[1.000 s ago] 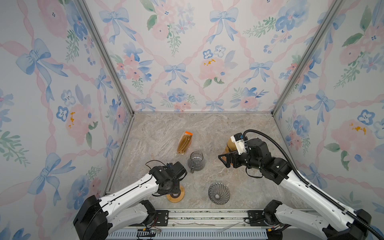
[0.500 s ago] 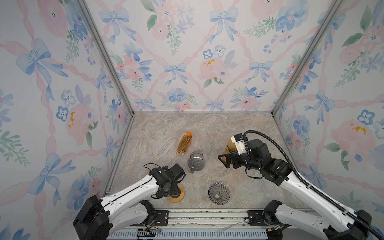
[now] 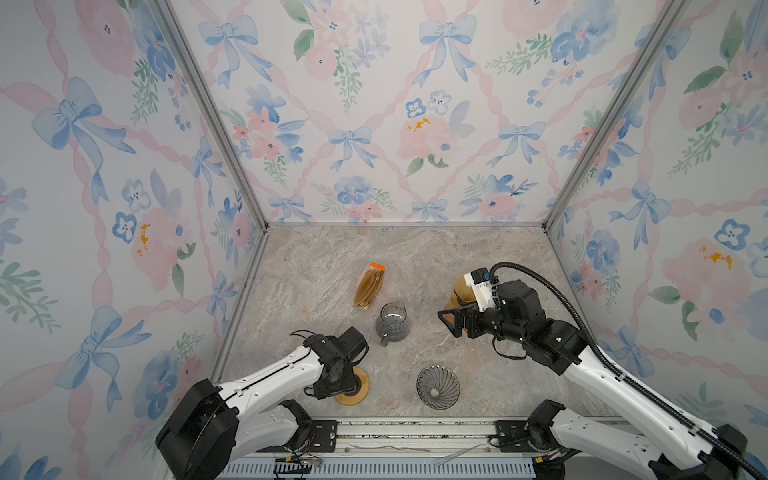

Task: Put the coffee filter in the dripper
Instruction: 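Grasp the bamboo ring through its hole with the left gripper and lift, then carry the bamboo ring with the left gripper over the glass pitcher, then lower the bamboo ring onto the pitcher mouth with the left gripper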

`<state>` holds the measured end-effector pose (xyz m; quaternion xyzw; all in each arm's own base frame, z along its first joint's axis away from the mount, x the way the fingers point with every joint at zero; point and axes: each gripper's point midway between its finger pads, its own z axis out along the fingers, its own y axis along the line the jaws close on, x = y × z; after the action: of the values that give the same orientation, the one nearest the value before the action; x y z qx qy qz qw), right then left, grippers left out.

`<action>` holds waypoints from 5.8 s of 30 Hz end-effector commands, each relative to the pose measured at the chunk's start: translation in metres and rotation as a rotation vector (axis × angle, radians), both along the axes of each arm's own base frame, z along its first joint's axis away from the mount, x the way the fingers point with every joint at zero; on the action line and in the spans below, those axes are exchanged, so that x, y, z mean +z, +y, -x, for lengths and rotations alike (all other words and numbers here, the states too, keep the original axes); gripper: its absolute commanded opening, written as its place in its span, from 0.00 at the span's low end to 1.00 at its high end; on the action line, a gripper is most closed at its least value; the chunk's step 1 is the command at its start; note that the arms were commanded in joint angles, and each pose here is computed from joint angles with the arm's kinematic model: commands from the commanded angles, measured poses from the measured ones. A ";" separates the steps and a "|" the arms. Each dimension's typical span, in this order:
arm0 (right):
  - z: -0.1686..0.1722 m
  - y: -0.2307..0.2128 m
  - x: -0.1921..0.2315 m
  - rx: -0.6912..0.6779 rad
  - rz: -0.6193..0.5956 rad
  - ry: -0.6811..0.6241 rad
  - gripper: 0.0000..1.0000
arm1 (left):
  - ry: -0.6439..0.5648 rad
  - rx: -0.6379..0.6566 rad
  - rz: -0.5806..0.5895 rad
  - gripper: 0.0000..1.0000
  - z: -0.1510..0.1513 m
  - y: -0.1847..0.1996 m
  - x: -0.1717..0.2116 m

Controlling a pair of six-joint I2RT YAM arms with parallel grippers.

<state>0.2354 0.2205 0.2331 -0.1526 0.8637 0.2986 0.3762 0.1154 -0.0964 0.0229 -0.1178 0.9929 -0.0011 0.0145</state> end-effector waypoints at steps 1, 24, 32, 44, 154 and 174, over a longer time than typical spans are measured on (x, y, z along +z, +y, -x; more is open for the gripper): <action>0.002 0.002 -0.004 0.000 -0.001 0.001 0.96 | 0.012 -0.016 0.015 0.52 0.000 -0.002 -0.003; -0.001 0.004 -0.014 -0.006 0.010 0.017 0.96 | -0.065 -0.039 0.074 0.28 -0.022 -0.015 0.021; 0.000 -0.001 -0.021 -0.021 0.024 0.022 0.96 | -0.146 -0.050 0.088 0.28 -0.048 -0.015 0.062; -0.002 0.000 -0.015 -0.021 0.028 0.013 0.96 | -0.232 -0.129 0.109 0.27 -0.119 -0.019 0.121; 0.006 0.002 -0.023 -0.011 0.037 0.066 0.96 | 0.063 -0.605 0.037 0.32 -0.139 -0.122 0.079; 0.003 0.007 -0.026 -0.004 0.034 0.073 0.96 | 0.006 -0.590 0.052 0.34 -0.147 -0.125 0.096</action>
<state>0.2344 0.2227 0.2067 -0.1445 0.8845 0.2808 0.3435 0.2578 -0.2226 0.1089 0.1862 0.9821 -0.0276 -0.0046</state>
